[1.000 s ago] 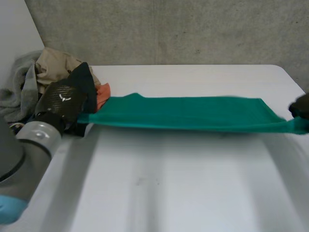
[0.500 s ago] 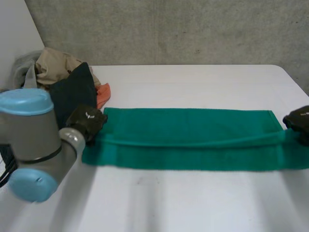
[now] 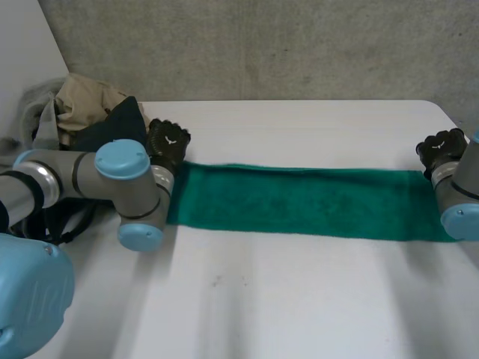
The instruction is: Fold the laundry.
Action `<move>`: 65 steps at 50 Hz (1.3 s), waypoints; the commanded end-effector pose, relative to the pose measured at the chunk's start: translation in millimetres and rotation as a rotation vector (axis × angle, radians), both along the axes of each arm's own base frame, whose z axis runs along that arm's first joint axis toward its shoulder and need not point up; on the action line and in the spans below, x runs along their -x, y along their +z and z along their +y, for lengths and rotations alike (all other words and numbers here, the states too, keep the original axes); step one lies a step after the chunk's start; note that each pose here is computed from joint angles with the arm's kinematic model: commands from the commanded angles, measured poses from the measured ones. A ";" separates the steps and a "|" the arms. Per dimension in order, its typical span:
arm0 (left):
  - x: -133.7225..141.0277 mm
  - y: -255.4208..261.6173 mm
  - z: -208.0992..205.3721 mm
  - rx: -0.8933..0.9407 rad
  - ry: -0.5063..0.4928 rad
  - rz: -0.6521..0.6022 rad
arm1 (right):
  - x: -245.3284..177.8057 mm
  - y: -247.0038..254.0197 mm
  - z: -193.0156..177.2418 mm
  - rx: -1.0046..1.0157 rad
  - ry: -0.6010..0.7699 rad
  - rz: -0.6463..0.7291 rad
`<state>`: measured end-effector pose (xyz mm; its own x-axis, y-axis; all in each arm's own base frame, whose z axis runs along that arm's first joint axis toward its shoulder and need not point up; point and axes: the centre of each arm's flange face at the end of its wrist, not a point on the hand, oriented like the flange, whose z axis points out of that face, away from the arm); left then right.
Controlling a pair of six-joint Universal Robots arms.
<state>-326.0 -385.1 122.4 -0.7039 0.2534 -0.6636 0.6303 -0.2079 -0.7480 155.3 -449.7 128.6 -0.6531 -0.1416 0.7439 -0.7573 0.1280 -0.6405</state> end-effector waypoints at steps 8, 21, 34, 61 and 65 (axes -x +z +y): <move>-0.6 57.5 53.8 0.046 -0.054 0.019 | -3.0 85.8 37.4 0.124 0.098 -0.200; -29.8 59.4 114.6 -0.063 -0.069 0.023 | 66.0 48.0 88.5 -0.242 0.047 -0.301; -32.5 55.2 115.8 -0.096 -0.062 0.068 | 68.0 -2.1 74.6 -0.290 0.094 -0.297; -47.0 73.2 126.5 -0.073 -0.043 0.081 | 22.8 74.0 39.2 0.145 0.155 0.079; -48.8 76.9 126.9 -0.064 -0.038 0.085 | -55.0 87.0 70.3 0.201 0.417 0.013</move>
